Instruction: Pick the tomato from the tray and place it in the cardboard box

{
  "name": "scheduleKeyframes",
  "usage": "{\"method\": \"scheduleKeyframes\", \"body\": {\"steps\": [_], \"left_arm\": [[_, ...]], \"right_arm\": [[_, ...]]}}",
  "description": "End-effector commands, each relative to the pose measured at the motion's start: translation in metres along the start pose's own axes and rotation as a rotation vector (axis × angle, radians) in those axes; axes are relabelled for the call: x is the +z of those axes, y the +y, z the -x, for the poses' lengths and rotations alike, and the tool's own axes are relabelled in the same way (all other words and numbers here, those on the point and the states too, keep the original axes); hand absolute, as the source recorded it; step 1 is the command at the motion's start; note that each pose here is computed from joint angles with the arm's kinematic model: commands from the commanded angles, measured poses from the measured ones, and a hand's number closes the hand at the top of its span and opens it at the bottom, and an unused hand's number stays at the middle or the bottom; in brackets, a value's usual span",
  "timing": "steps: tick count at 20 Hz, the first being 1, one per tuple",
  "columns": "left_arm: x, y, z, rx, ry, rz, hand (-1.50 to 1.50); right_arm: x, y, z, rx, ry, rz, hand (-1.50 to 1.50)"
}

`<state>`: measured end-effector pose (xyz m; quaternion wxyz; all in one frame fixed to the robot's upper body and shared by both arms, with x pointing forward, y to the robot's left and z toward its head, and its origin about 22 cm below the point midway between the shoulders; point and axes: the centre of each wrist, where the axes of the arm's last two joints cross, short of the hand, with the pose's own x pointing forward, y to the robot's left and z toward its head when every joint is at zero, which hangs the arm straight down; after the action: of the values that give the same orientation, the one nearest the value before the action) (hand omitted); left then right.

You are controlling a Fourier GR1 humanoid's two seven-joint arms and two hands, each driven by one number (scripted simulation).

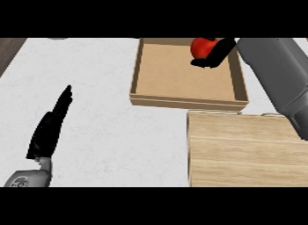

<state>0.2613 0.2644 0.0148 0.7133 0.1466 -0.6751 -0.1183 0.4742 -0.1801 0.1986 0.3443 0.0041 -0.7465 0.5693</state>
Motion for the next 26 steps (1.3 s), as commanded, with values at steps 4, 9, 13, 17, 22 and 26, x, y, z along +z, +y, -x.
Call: {"method": "scheduleKeyframes", "body": {"steps": [4,9,13,17,22,26], "left_arm": [[0.016,-0.003,0.009,-0.003,0.020,-0.009,0.00],[0.012,0.019,0.004,0.003,0.014,0.010,0.00],[0.001,-0.006,-0.001,0.014,0.019,-0.005,0.00],[-0.002,0.006,-0.011,0.012,0.011,-0.013,0.00],[-0.001,0.004,-0.015,-0.002,-0.029,0.011,0.00],[0.003,-0.009,-0.011,-0.001,-0.011,0.023,0.00]], "right_arm": [[-0.037,0.052,0.000,0.016,0.019,-0.119,1.50],[-0.030,0.080,0.015,-0.061,0.091,-0.134,-1.50],[-0.049,0.104,0.005,-0.129,0.063,-0.118,-1.50],[-0.053,0.085,0.001,-0.323,0.036,0.032,-1.50],[-0.028,0.053,0.013,-0.528,0.049,0.226,-1.50],[0.000,0.024,0.024,-0.667,0.045,0.309,-1.50]]}}
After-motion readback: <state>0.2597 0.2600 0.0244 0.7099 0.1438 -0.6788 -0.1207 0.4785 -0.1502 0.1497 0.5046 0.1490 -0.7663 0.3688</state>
